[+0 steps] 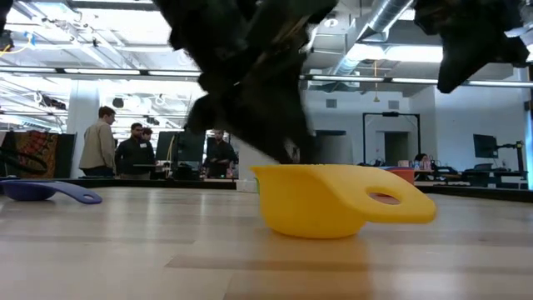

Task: Nest measuring cups in basket
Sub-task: Stack the yellow measuring cup on top of the blue measuring cup

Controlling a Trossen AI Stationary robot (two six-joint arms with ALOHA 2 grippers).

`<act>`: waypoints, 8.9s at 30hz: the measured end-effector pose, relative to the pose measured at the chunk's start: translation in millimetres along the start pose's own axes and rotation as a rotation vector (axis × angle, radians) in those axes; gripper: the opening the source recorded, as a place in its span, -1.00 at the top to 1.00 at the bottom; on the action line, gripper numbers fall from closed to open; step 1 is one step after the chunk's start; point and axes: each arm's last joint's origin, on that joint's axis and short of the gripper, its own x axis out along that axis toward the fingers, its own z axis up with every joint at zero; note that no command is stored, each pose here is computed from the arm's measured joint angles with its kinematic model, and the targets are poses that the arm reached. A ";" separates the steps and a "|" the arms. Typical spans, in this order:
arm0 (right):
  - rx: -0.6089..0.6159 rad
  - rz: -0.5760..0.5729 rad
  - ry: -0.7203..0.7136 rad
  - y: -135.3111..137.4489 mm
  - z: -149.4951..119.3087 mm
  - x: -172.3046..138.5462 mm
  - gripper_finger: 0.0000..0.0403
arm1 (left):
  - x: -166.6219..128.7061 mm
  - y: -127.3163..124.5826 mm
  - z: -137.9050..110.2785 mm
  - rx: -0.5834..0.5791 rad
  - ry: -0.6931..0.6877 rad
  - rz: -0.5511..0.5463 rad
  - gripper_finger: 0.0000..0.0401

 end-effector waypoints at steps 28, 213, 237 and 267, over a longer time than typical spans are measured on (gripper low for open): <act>0.075 -0.003 -0.052 1.9 -6.4 -1.2 0.75 | -0.1 0.9 -6.7 0.035 0.127 -0.057 0.34; 0.370 0.275 -0.469 -97.0 51.5 56.4 0.42 | 64.2 179.0 311.1 0.388 -0.334 0.008 1.00; 0.419 0.353 -0.400 -96.2 38.3 44.2 0.36 | 67.0 181.6 305.6 0.394 -0.275 0.028 1.00; 0.522 0.413 -0.360 -81.3 54.8 69.2 0.96 | 67.4 179.8 305.2 0.380 -0.268 -0.046 0.94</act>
